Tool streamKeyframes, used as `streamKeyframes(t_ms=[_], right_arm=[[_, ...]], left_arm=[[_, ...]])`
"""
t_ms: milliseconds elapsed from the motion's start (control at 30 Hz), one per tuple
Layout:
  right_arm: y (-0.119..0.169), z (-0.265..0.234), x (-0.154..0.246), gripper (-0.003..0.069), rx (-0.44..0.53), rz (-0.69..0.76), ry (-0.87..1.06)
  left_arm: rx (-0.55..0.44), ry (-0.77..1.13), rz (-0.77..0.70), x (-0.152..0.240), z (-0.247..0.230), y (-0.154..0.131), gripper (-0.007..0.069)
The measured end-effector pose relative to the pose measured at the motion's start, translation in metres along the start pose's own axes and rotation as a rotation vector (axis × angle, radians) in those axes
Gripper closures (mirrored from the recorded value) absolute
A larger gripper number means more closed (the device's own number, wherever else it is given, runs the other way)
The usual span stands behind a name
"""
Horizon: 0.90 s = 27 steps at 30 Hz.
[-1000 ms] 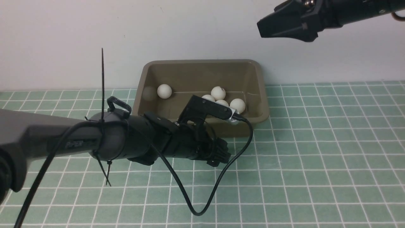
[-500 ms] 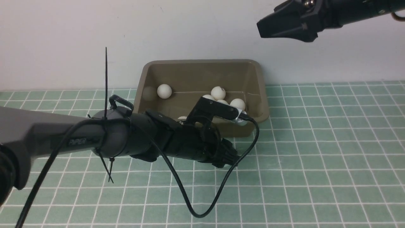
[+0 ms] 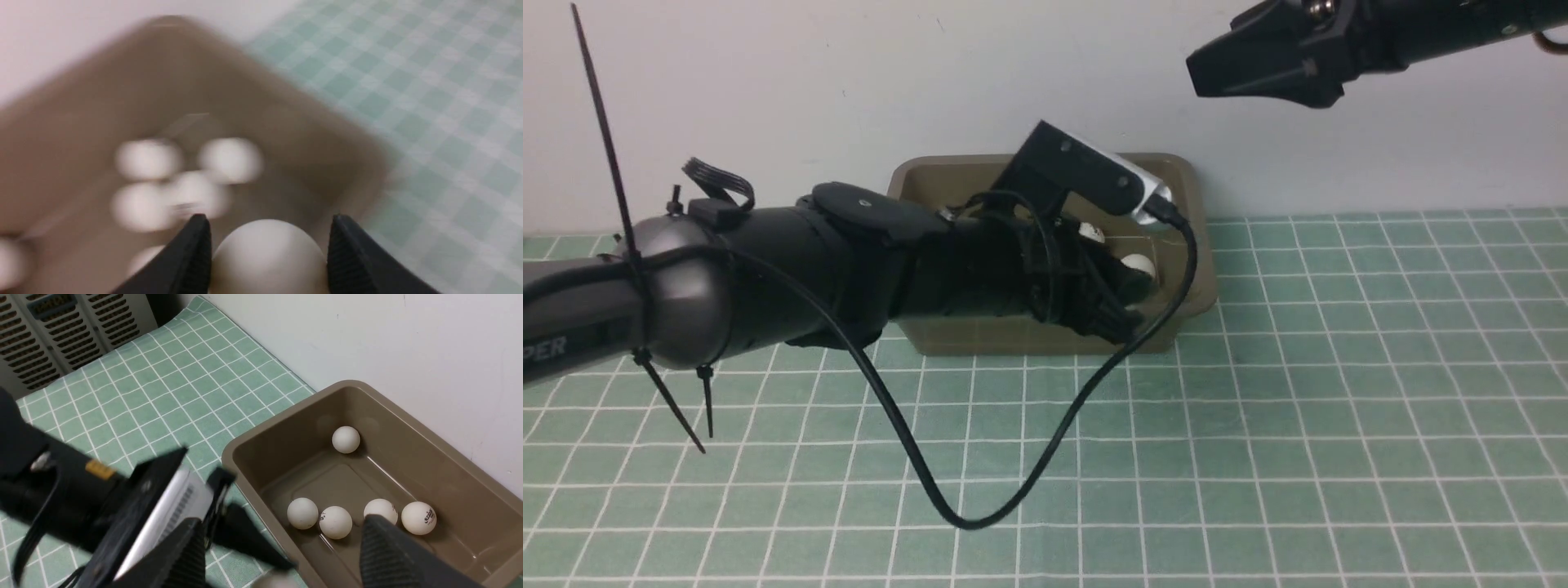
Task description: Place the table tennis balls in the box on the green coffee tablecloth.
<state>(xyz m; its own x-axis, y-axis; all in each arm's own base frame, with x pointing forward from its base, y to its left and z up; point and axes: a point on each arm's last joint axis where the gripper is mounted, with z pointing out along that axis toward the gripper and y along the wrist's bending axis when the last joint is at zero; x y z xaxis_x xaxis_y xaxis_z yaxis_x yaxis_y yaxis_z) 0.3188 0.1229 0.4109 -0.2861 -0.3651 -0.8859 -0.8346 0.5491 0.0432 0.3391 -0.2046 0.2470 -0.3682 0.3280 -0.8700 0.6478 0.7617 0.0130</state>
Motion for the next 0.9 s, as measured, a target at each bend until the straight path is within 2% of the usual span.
streamKeyframes(t_ms=[67, 167, 333, 400, 500, 600, 733, 900], right_arm=[[0.000, 0.000, 0.000, 0.0198, 0.000, 0.000, 0.000], [0.000, 0.000, 0.000, 0.0198, 0.000, 0.001, -0.001], [-0.001, 0.000, 0.000, 0.0198, 0.007, 0.001, -0.005], [-0.001, 0.000, 0.000, 0.0198, 0.007, 0.001, -0.005], [-0.002, 0.000, -0.001, 0.0198, 0.021, 0.000, -0.014], [-0.004, -0.001, -0.002, 0.0198, 0.045, -0.009, -0.023], [-0.005, -0.008, -0.005, 0.0198, 0.120, -0.059, -0.024], [0.003, -0.040, -0.015, 0.0198, 0.285, -0.185, 0.001]], left_arm=[[-0.138, 0.011, 0.022, 0.004, 0.000, 0.025, 0.0300], [-0.259, 0.050, 0.051, 0.014, 0.002, 0.057, 0.0300], [-0.269, 0.080, 0.054, 0.027, 0.015, 0.096, 0.0298], [-0.263, 0.074, 0.028, 0.029, 0.017, 0.105, 0.0263], [-0.263, 0.047, -0.036, 0.026, 0.013, 0.112, 0.0144], [-0.277, 0.006, -0.063, 0.014, 0.003, 0.110, 0.0099], [-0.287, -0.093, -0.050, -0.016, -0.026, 0.103, 0.0083], [-0.299, -0.190, -0.030, -0.044, -0.059, 0.096, 0.0083]])
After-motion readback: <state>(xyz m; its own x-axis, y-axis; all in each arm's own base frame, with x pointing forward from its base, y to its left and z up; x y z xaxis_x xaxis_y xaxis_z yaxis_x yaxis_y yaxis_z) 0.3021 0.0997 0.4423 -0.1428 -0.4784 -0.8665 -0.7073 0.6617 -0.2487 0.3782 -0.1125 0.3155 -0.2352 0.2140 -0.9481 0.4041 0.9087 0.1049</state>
